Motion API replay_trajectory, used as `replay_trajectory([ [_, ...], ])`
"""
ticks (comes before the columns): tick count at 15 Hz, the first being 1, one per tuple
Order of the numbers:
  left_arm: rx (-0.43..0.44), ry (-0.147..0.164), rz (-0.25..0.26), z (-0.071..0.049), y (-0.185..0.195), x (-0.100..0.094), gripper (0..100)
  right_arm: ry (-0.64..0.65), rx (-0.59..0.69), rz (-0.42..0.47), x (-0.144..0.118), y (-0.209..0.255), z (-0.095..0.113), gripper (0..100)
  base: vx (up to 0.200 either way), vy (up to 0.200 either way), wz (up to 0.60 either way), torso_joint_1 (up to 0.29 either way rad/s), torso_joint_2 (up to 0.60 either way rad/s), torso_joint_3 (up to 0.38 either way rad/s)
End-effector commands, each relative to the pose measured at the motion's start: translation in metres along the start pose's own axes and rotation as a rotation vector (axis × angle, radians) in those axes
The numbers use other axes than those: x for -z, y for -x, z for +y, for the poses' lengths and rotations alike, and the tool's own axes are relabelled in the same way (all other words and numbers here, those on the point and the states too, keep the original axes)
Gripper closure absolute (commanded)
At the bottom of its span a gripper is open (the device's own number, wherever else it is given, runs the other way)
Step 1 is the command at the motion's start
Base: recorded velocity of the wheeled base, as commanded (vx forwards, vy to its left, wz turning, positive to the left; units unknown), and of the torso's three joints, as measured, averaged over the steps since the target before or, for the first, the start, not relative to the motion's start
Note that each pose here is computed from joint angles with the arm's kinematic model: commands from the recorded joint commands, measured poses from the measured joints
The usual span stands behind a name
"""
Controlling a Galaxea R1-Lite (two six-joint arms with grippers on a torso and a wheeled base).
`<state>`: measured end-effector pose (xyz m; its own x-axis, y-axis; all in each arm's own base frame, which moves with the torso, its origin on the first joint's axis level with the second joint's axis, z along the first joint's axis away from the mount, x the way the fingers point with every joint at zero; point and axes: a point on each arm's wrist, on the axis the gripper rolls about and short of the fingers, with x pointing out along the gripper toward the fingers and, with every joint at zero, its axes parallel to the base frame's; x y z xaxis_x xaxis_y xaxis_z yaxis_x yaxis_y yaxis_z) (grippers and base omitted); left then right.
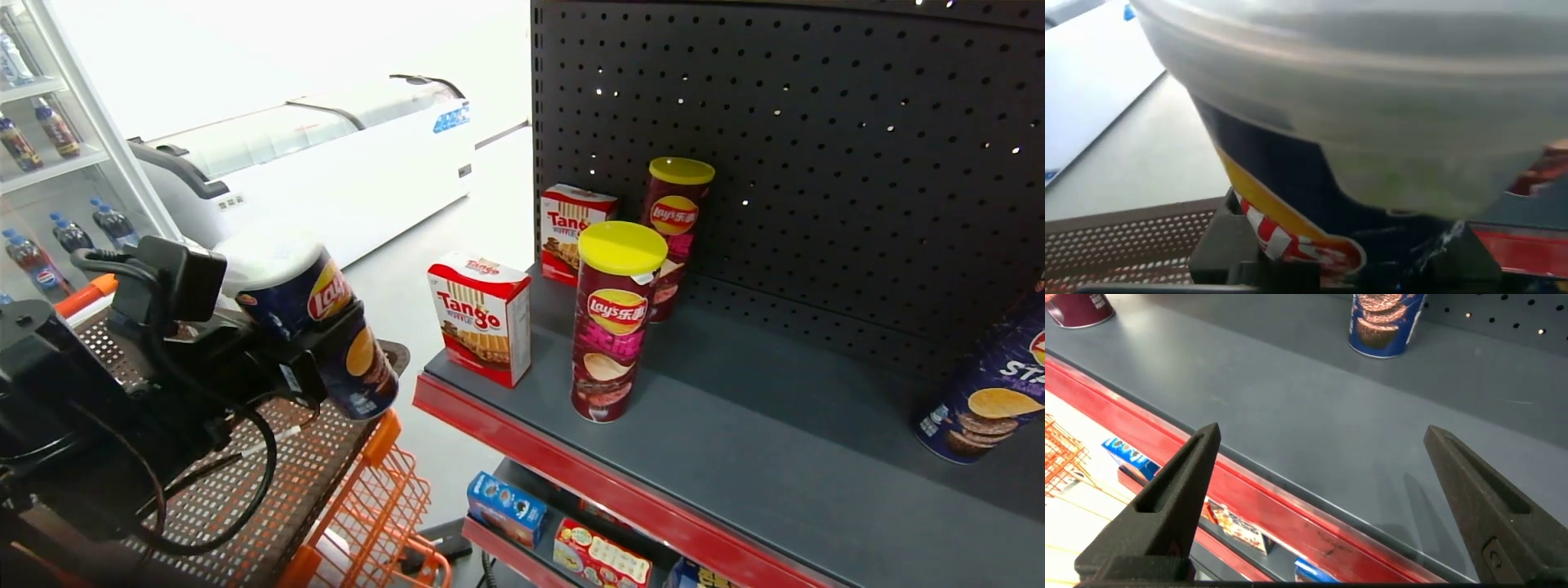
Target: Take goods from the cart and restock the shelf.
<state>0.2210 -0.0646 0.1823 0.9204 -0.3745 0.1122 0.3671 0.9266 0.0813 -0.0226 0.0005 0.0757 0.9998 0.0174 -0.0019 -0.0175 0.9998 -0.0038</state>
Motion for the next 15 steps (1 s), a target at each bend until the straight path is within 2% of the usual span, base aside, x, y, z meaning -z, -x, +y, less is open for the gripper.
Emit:
replay_trajectory([
  [1,0.111,0.008,-0.080,-0.025,0.024,-0.021,100,0.001,-0.001,0.000,0.000,0.000,0.000,0,0.000,0.000,0.00,0.000,0.00,0.000],
  [2,0.163,0.017,-0.075,-0.035,0.029,-0.022,100,-0.001,-0.001,0.000,0.000,0.000,0.000,0,0.000,0.000,0.00,0.000,0.00,0.000],
  [6,0.242,0.026,-0.076,-0.049,0.040,-0.027,100,0.001,-0.001,0.000,0.000,0.000,0.000,0,0.000,0.000,0.00,0.000,0.00,0.000],
  [7,0.263,0.028,-0.059,-0.053,0.044,-0.027,100,0.001,-0.001,0.000,0.000,0.000,0.000,0,0.000,0.000,0.00,0.000,0.00,0.000],
  [9,0.341,0.031,0.036,-0.062,0.055,-0.030,100,0.001,-0.001,0.000,0.000,0.000,0.000,0,0.000,0.000,0.00,0.000,0.00,0.000],
  [10,0.363,0.031,0.068,-0.066,0.056,-0.031,100,0.001,-0.001,0.000,0.000,0.000,0.000,0,0.000,0.000,0.00,0.000,0.00,0.000],
  [12,0.401,0.034,0.075,-0.072,0.053,-0.036,100,0.001,-0.001,0.000,0.000,0.000,0.000,0,0.000,0.000,0.00,0.000,0.00,0.000],
  [13,0.448,0.036,0.075,-0.081,0.050,-0.037,100,0.001,-0.001,0.000,0.000,0.000,0.000,0,0.000,0.000,0.00,0.000,0.00,0.000],
  [14,0.451,0.036,0.075,-0.081,0.049,-0.037,100,0.001,-0.001,0.000,0.000,0.000,0.000,0,0.000,0.000,0.00,0.000,0.00,0.000],
  [15,0.510,0.037,0.076,-0.091,0.041,-0.038,100,0.001,-0.001,0.000,0.000,0.000,0.000,0,0.000,0.000,0.00,0.000,0.00,0.000],
])
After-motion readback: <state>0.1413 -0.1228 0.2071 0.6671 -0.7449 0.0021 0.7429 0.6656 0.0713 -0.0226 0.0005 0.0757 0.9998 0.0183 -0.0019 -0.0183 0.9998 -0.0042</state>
